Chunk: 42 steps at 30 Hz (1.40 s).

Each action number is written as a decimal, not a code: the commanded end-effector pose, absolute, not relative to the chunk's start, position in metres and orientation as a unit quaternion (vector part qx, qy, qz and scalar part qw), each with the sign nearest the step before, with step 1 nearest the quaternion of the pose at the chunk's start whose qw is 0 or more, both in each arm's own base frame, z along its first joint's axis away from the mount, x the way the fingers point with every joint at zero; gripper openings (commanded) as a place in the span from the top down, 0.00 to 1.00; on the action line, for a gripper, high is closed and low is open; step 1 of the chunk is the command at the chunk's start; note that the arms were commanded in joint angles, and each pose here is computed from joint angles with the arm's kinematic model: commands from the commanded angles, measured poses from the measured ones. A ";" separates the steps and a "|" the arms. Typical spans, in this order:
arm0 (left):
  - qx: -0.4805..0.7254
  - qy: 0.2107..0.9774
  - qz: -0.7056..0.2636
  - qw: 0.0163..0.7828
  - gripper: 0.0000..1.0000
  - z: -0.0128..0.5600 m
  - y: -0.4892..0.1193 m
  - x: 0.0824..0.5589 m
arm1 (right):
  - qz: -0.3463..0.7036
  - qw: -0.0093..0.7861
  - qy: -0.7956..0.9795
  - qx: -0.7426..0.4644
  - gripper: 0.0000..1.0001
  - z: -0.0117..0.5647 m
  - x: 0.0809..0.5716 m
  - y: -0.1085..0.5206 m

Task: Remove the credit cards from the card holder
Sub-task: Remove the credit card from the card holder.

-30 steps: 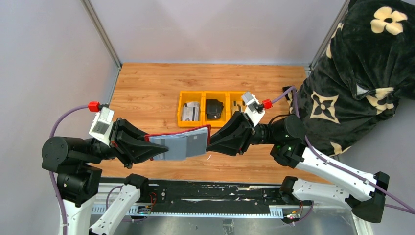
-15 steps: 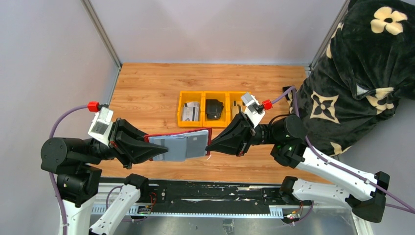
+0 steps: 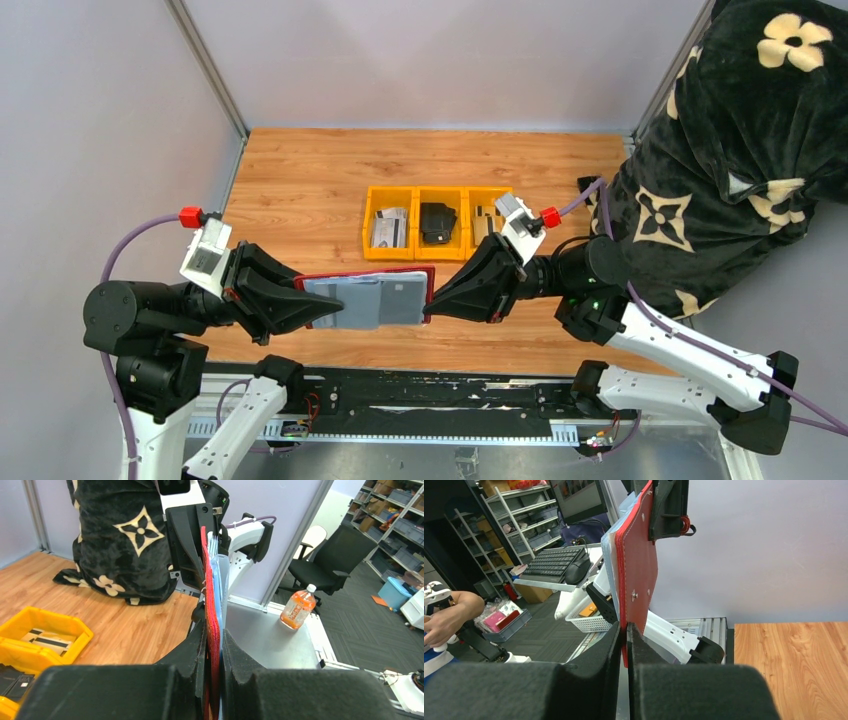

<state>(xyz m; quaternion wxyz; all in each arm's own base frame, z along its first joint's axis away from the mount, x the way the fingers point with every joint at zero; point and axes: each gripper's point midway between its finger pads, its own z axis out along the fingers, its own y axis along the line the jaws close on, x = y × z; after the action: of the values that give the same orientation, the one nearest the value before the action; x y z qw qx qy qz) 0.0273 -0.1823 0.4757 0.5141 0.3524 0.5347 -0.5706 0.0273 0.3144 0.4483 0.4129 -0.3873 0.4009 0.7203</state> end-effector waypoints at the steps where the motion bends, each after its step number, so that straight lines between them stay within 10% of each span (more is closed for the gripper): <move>1: 0.359 0.520 -0.568 0.528 1.00 0.486 -0.181 0.023 | 0.730 0.417 0.355 -0.410 0.89 0.461 0.008 0.301; 20: 0.355 0.519 -0.569 0.530 1.00 0.488 -0.181 0.023 | 0.697 0.437 0.421 -0.382 0.86 0.456 0.032 0.319; 35: 0.350 0.523 -0.563 0.536 1.00 0.487 -0.181 0.028 | 0.691 0.444 0.428 -0.376 0.27 0.464 0.026 0.329; 42: 0.346 0.526 -0.562 0.537 1.00 0.486 -0.181 0.031 | 0.668 0.469 0.455 -0.357 0.23 0.465 0.030 0.348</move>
<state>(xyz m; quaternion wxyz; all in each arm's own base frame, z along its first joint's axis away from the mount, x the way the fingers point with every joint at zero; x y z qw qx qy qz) 0.0308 -0.1820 0.4780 0.5223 0.3449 0.5346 -0.5678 0.0214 0.3415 0.4466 0.4263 -0.3789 0.4498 0.6873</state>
